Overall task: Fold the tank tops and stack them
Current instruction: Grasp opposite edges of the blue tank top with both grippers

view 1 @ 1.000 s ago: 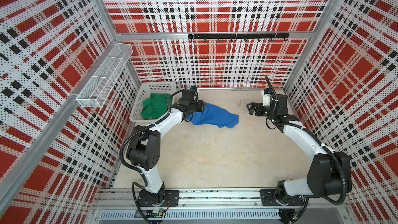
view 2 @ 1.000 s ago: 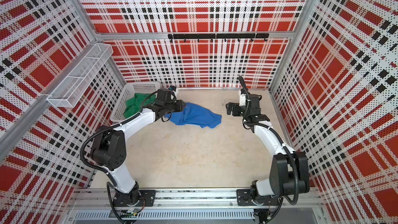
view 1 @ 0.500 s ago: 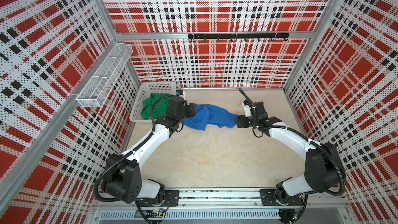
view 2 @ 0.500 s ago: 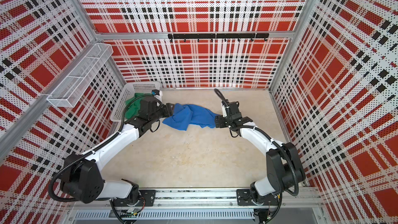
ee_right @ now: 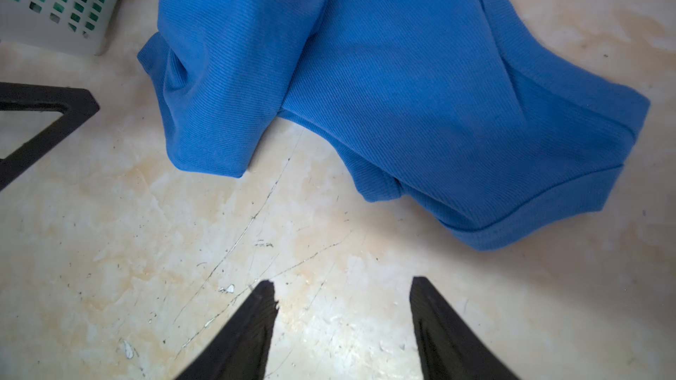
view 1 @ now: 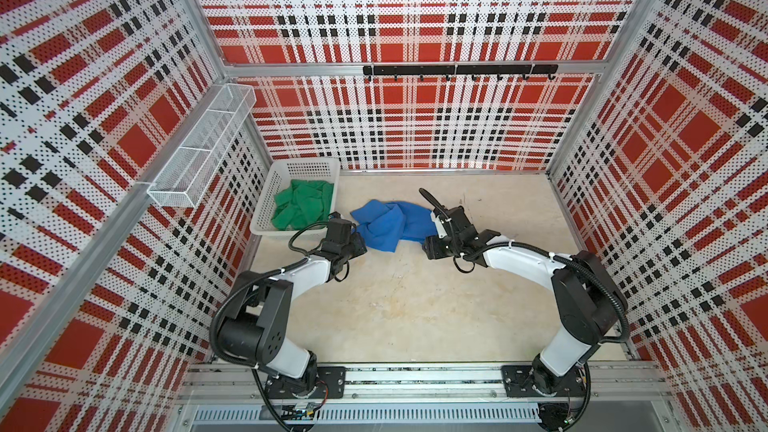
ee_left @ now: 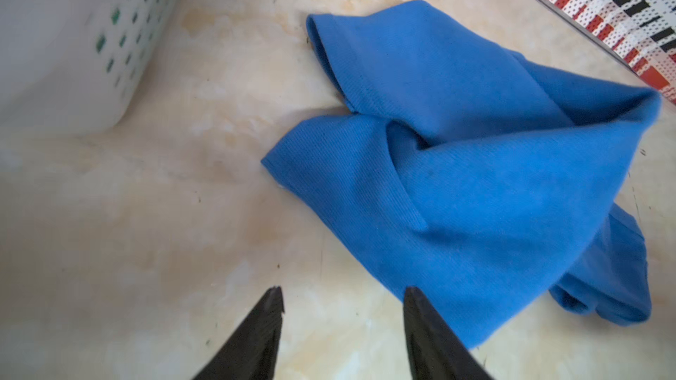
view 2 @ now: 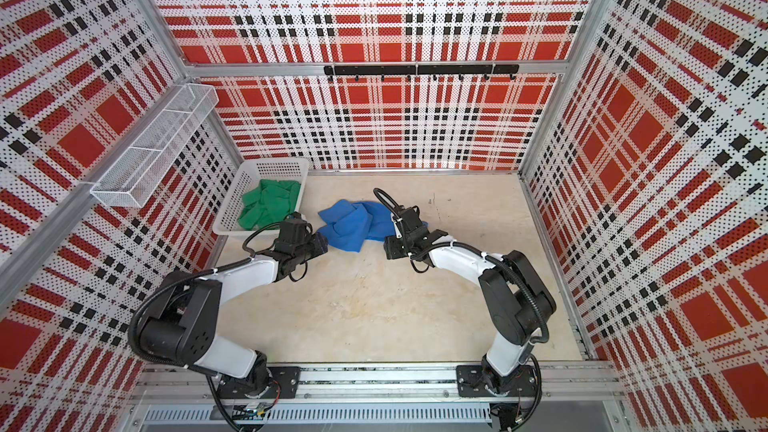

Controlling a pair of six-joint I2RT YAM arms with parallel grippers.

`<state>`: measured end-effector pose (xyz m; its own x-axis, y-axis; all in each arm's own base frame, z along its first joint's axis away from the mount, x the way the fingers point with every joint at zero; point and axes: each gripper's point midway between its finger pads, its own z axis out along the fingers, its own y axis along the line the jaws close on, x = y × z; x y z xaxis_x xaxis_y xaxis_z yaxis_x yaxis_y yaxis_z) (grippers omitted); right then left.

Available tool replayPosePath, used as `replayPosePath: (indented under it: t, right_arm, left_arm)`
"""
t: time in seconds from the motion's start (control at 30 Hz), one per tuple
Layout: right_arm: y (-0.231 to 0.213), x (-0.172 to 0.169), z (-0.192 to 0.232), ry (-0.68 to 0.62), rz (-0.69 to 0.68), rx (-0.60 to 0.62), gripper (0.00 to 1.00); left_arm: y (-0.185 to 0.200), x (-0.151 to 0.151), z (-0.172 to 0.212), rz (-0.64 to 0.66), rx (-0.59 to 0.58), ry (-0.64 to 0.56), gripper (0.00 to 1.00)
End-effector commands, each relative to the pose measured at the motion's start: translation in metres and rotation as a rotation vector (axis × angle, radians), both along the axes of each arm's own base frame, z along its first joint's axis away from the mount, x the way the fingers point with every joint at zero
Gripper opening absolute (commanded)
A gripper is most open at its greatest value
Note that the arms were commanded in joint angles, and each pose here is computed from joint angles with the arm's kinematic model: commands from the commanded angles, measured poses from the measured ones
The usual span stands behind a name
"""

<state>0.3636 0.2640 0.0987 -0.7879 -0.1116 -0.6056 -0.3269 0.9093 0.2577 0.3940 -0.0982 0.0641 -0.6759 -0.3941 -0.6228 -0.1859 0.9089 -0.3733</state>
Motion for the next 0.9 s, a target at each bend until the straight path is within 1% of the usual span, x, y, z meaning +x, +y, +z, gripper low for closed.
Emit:
replayPosePath:
  t: [0.0,0.13,0.17,0.27,0.43,0.47,0.53,0.6,0.67,0.7,0.73,0.87]
  right_arm:
    - [-0.005,0.002,0.013,-0.034,-0.032,0.000,0.67]
    - [-0.001,0.006,0.003,-0.017,-0.035,-0.005,0.70]
    - [0.002,0.010,-0.001,-0.013,-0.037,-0.003,0.70]
    - [0.006,0.021,-0.015,-0.002,-0.053,-0.021,0.71]
    - [0.007,0.039,-0.038,-0.004,-0.098,-0.068,0.67]
    - [0.008,0.042,-0.043,0.003,-0.102,-0.076,0.65]
    - [0.007,0.045,-0.051,0.013,-0.111,-0.098,0.55]
    - [-0.001,0.049,-0.056,0.012,-0.136,-0.147,0.43]
    - [-0.014,0.052,-0.052,0.000,-0.168,-0.192,0.15]
    - [-0.020,0.053,-0.046,-0.017,-0.184,-0.207,0.06]
    - [-0.026,0.056,-0.036,-0.039,-0.194,-0.204,0.00]
    - [-0.054,0.060,0.014,-0.118,-0.213,-0.190,0.00]
  left_arm:
    - [0.006,0.029,0.008,0.073,-0.001,-0.088,0.58]
    - [0.000,0.045,-0.006,0.097,-0.045,-0.104,0.58]
    - [-0.003,0.049,-0.009,0.103,-0.069,-0.105,0.55]
    - [-0.002,0.058,-0.016,0.127,-0.074,-0.108,0.41]
    - [-0.004,0.064,-0.009,0.132,-0.078,-0.134,0.06]
    - [-0.004,0.064,-0.003,0.132,-0.079,-0.145,0.00]
    - [-0.003,0.064,0.012,0.139,-0.074,-0.176,0.00]
    - [0.000,0.064,0.031,0.143,-0.063,-0.212,0.00]
    - [0.001,0.064,0.058,0.139,-0.060,-0.277,0.00]
    - [0.003,0.066,0.070,0.140,-0.060,-0.306,0.00]
    - [0.004,0.067,0.085,0.136,-0.063,-0.336,0.00]
    - [0.006,0.069,0.159,0.116,-0.044,-0.463,0.00]
